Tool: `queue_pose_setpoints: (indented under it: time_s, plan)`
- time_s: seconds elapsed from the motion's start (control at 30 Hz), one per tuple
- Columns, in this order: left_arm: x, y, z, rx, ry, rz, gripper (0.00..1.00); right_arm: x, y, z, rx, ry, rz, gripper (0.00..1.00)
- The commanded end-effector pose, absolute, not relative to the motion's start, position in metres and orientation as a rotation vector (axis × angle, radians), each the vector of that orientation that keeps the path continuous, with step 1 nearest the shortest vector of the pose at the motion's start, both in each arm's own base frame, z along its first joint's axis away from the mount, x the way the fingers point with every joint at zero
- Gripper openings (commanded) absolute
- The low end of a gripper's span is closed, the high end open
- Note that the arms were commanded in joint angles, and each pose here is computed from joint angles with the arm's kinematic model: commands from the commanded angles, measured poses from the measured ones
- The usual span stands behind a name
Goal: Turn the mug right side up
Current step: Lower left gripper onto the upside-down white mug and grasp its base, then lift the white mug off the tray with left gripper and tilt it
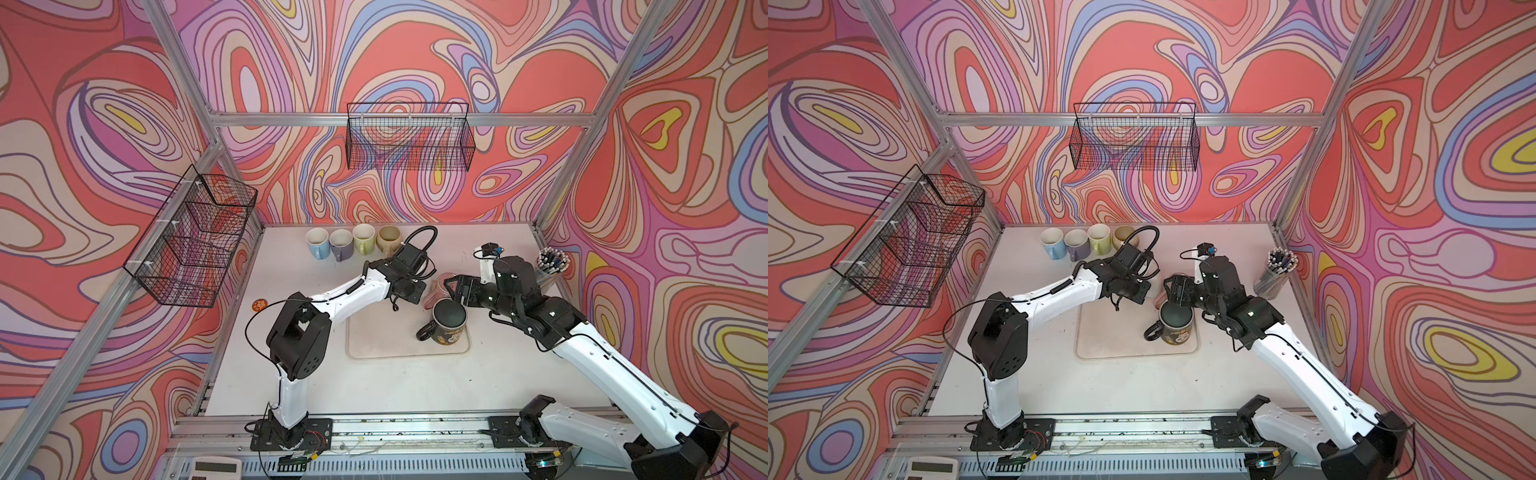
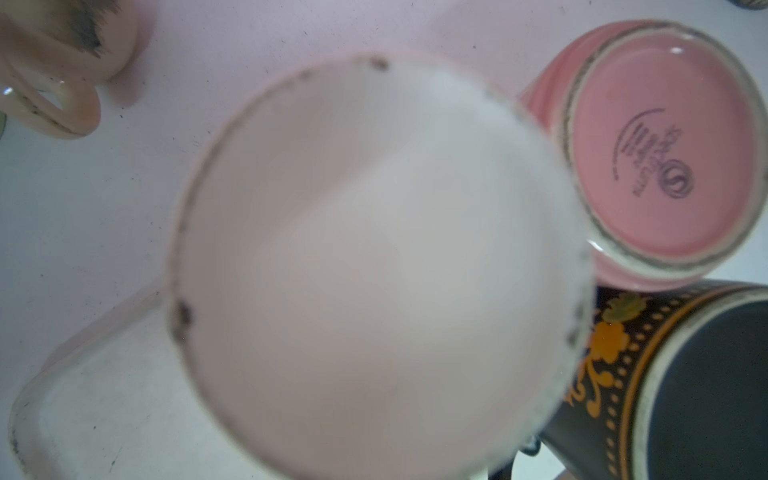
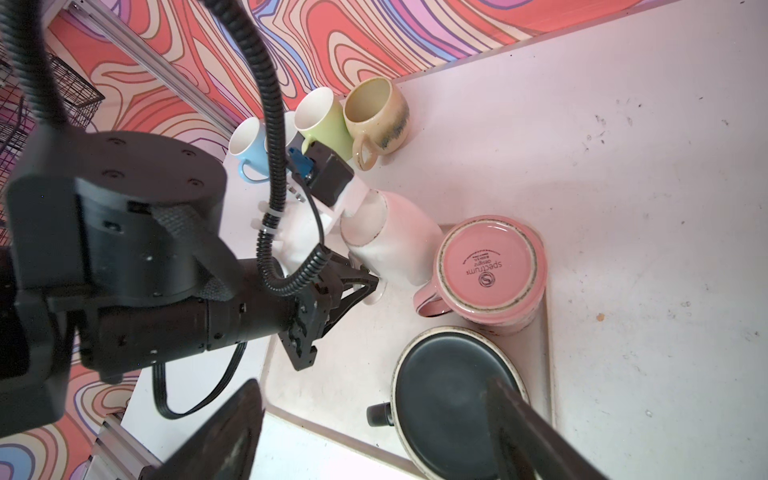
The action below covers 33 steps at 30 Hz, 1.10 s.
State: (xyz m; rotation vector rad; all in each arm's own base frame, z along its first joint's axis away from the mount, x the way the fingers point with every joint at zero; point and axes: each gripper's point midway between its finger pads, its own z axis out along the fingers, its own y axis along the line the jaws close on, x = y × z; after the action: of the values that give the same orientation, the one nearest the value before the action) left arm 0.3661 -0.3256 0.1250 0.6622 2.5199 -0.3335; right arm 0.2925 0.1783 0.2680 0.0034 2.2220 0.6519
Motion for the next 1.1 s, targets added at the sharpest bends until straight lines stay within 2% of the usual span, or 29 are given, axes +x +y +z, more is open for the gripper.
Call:
queue_pose_setpoints:
  time_s: [0.0,0.37,0.73,1.07]
  plan:
    - [0.366,-0.324,0.162,0.632,2.441,-0.389,0.00,0.290,0.177,0.282,-0.006,2.202,0.667,0.86]
    - [0.352,-0.308,0.220,0.528,2.340,-0.503,0.00,0.293,0.182,0.275,-0.049,2.180,0.673,0.86]
    - [0.329,-0.260,0.293,0.303,2.159,-0.842,0.00,0.288,0.234,0.309,-0.280,1.961,1.007,0.84]
    - [0.322,-0.254,0.354,0.265,1.933,-1.149,0.00,0.271,0.264,0.321,-0.409,1.892,1.257,0.79]
